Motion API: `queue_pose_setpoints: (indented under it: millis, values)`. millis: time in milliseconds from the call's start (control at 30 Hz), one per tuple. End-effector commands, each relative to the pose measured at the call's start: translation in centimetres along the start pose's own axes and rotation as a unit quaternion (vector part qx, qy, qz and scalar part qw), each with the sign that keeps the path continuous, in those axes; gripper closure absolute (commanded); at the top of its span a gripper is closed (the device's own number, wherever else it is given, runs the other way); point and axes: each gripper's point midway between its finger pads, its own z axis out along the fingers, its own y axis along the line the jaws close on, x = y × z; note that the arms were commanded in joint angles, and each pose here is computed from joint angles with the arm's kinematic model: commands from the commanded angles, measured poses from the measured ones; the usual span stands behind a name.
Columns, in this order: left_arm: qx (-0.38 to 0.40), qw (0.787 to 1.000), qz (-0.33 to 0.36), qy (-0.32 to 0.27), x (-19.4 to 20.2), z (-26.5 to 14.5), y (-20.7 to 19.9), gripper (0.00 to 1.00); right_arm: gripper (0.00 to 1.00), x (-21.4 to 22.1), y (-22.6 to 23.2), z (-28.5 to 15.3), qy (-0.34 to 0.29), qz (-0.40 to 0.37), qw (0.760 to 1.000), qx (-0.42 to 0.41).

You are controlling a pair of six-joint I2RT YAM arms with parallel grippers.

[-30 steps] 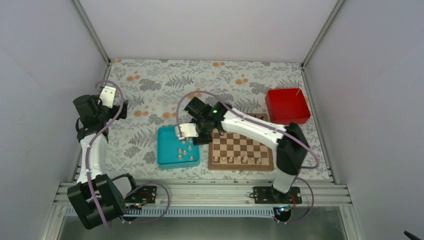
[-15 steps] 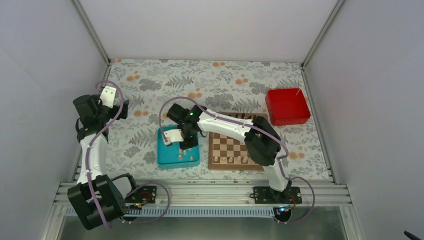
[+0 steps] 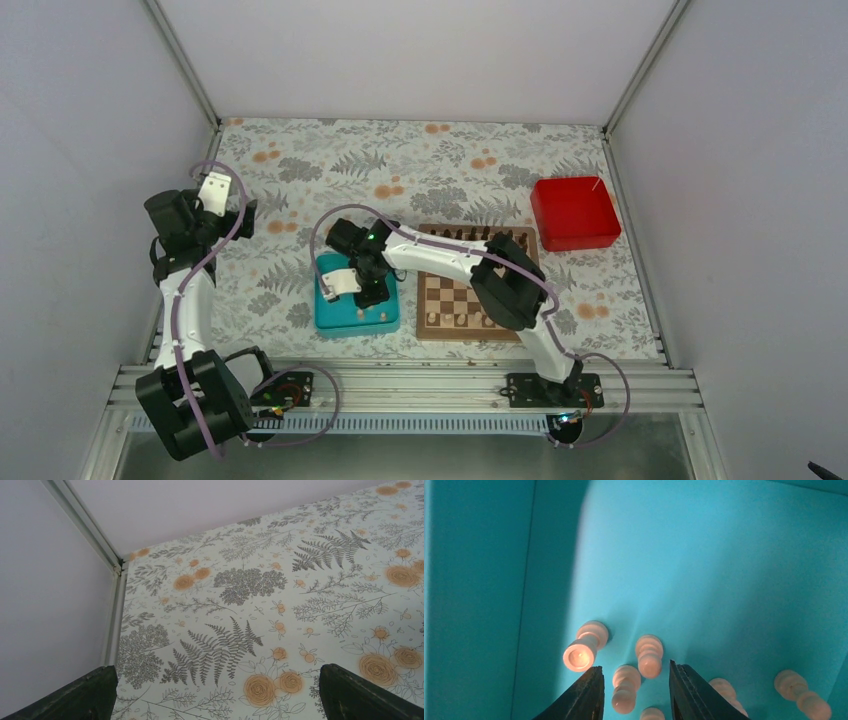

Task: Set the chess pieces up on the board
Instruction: Pick up the chess piece from the storage box.

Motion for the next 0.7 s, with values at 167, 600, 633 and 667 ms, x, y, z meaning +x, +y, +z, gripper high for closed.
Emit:
queue_pose_setpoints:
  millis: [167, 600, 633, 667]
  values:
    - [0.001, 1.0, 0.009, -0.021, -1.0, -0.7, 0.1, 0.0, 0.67, -1.3, -0.9, 0.6, -0.008, 0.001, 1.0, 0.012]
    - [-0.004, 1.0, 0.006, -0.021, -0.9, -0.7, 0.5, 0.0, 0.81, -0.9, -0.6, 1.7, 0.003, 0.006, 1.0, -0.005]
    - [-0.003, 1.0, 0.006, -0.021, -0.9, -0.8, 0.5, 0.0, 0.81, -0.8, -0.6, 1.8, 0.004, 0.006, 1.0, -0.006]
    - [-0.003, 1.0, 0.006, -0.021, -0.9, -0.8, 0.5, 0.0, 0.82, -0.9, -0.6, 1.8, 0.003, 0.006, 1.0, -0.006]
